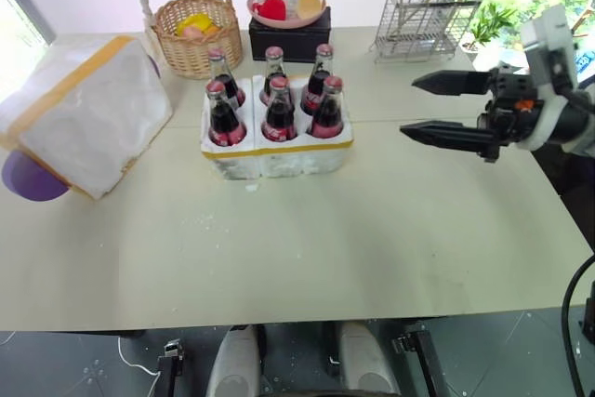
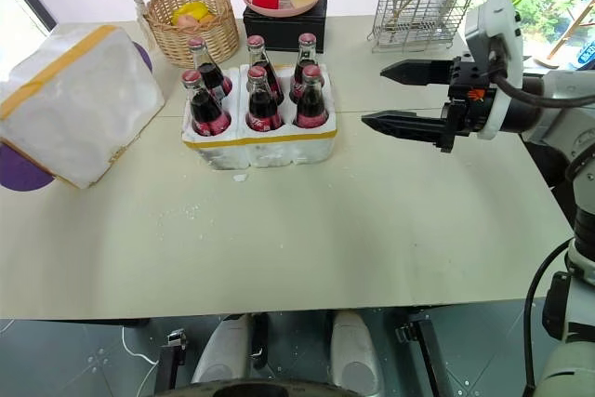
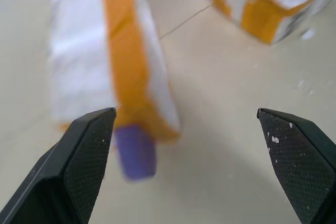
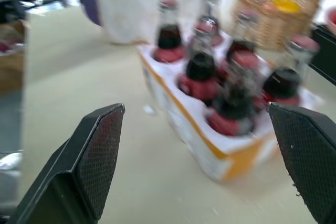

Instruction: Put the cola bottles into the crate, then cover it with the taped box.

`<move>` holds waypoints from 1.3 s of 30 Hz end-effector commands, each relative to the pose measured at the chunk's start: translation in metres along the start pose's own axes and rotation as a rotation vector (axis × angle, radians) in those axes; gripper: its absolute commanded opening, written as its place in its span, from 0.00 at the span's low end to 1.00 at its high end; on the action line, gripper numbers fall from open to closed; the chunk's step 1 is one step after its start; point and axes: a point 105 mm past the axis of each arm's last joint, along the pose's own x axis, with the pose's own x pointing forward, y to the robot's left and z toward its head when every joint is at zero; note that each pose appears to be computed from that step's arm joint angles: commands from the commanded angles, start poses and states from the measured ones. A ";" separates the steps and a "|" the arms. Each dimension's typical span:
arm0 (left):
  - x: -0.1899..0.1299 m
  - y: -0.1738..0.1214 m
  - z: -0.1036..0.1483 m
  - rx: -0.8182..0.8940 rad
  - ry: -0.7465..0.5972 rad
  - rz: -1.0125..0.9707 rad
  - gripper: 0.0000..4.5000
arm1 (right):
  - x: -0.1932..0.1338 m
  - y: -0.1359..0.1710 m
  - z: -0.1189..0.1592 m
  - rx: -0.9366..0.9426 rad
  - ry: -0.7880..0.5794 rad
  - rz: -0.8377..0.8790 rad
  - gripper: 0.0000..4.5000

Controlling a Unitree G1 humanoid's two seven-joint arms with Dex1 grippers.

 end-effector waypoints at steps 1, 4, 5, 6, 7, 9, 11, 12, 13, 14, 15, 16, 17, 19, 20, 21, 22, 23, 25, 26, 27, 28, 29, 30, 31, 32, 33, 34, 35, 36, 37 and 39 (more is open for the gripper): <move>0.000 0.011 -0.009 0.019 0.075 -0.001 1.00 | -0.001 -0.002 0.015 -0.065 -0.034 -0.027 0.99; 0.010 0.022 -0.018 0.014 0.103 0.035 1.00 | -0.001 -0.003 0.014 -0.063 -0.038 -0.032 0.99; 0.021 0.026 -0.023 0.022 0.126 0.040 1.00 | -0.001 -0.003 0.014 -0.064 -0.038 -0.041 0.99; 0.033 0.029 -0.027 0.025 0.145 0.037 1.00 | -0.002 -0.003 0.013 -0.061 -0.037 -0.052 0.99; 0.046 0.031 -0.028 0.022 0.158 0.032 1.00 | -0.003 -0.001 0.013 -0.063 -0.036 -0.060 0.99; 0.062 0.034 -0.027 0.011 0.176 0.026 1.00 | -0.005 0.001 0.013 -0.067 -0.033 -0.076 0.99; 0.072 0.036 -0.029 -0.011 0.202 0.025 1.00 | -0.008 0.000 0.013 -0.073 -0.029 -0.099 0.99; 0.076 0.036 -0.032 -0.009 0.228 0.021 1.00 | -0.009 0.000 0.013 -0.074 -0.027 -0.114 0.99; 0.080 0.035 -0.036 -0.010 0.256 0.015 1.00 | -0.012 -0.001 0.013 -0.074 -0.025 -0.130 0.99; 0.085 0.035 -0.039 -0.010 0.278 0.011 1.00 | -0.015 -0.001 0.014 -0.075 -0.022 -0.149 0.99; 0.089 0.035 -0.039 -0.004 0.288 0.014 1.00 | -0.017 -0.001 0.014 -0.076 -0.020 -0.164 0.99; 0.094 0.035 -0.038 -0.001 0.289 0.021 1.00 | -0.019 -0.001 0.014 -0.074 -0.019 -0.178 0.99; 0.100 0.036 -0.036 -0.001 0.283 0.028 1.00 | -0.021 0.000 0.014 -0.073 -0.016 -0.189 0.99; 0.109 0.034 -0.029 0.001 0.265 0.027 1.00 | -0.024 0.001 0.013 -0.072 -0.008 -0.204 0.99; 0.112 0.034 -0.027 0.003 0.262 0.029 1.00 | -0.024 0.003 0.012 -0.072 -0.005 -0.205 0.99; 0.116 0.034 -0.026 0.006 0.259 0.032 1.00 | -0.024 0.005 0.012 -0.072 -0.004 -0.204 0.99; 0.119 0.034 -0.024 0.009 0.258 0.033 1.00 | -0.025 0.008 0.012 -0.072 -0.002 -0.203 0.99; 0.122 0.033 -0.023 0.013 0.254 0.035 1.00 | -0.025 0.010 0.012 -0.072 0.000 -0.201 0.99; 0.127 0.032 -0.021 0.017 0.249 0.039 1.00 | -0.026 0.012 0.011 -0.073 0.004 -0.202 0.99; 0.130 0.032 -0.020 0.014 0.247 0.038 1.00 | -0.027 0.013 0.011 -0.071 0.004 -0.202 0.99; 0.133 0.031 -0.021 0.015 0.249 0.035 1.00 | -0.027 0.013 0.012 -0.066 0.005 -0.201 0.99; 0.135 0.030 -0.021 0.016 0.250 0.033 1.00 | -0.028 0.014 0.012 -0.061 0.005 -0.201 0.99; 0.137 0.029 -0.021 0.015 0.250 0.026 1.00 | -0.029 0.014 0.012 -0.054 0.006 -0.203 0.99; 0.139 0.027 -0.021 0.008 0.244 0.019 0.95 | -0.029 0.014 0.012 -0.046 0.007 -0.204 1.00; 0.140 0.026 -0.020 0.001 0.238 0.005 0.88 | -0.029 0.014 0.012 -0.044 0.008 -0.205 1.00; 0.140 0.024 -0.020 -0.003 0.235 -0.007 0.82 | -0.029 0.013 0.012 -0.042 0.009 -0.206 1.00; 0.140 0.024 -0.020 -0.006 0.234 -0.014 0.70 | -0.029 0.013 0.012 -0.041 0.009 -0.206 1.00; 0.140 0.023 -0.021 -0.007 0.236 -0.019 0.60 | -0.028 0.013 0.012 -0.041 0.009 -0.207 1.00; 0.139 0.023 -0.022 -0.007 0.240 -0.024 0.47 | -0.027 0.013 0.011 -0.040 0.009 -0.208 1.00; 0.138 0.022 -0.023 -0.007 0.243 -0.027 0.35 | -0.027 0.013 0.010 -0.041 0.009 -0.210 1.00; 0.138 0.023 -0.024 -0.004 0.247 -0.026 0.23 | -0.026 0.012 0.010 -0.043 0.009 -0.212 1.00; 0.136 0.026 -0.025 0.015 0.254 0.000 0.07 | -0.025 0.010 0.009 -0.049 0.009 -0.219 1.00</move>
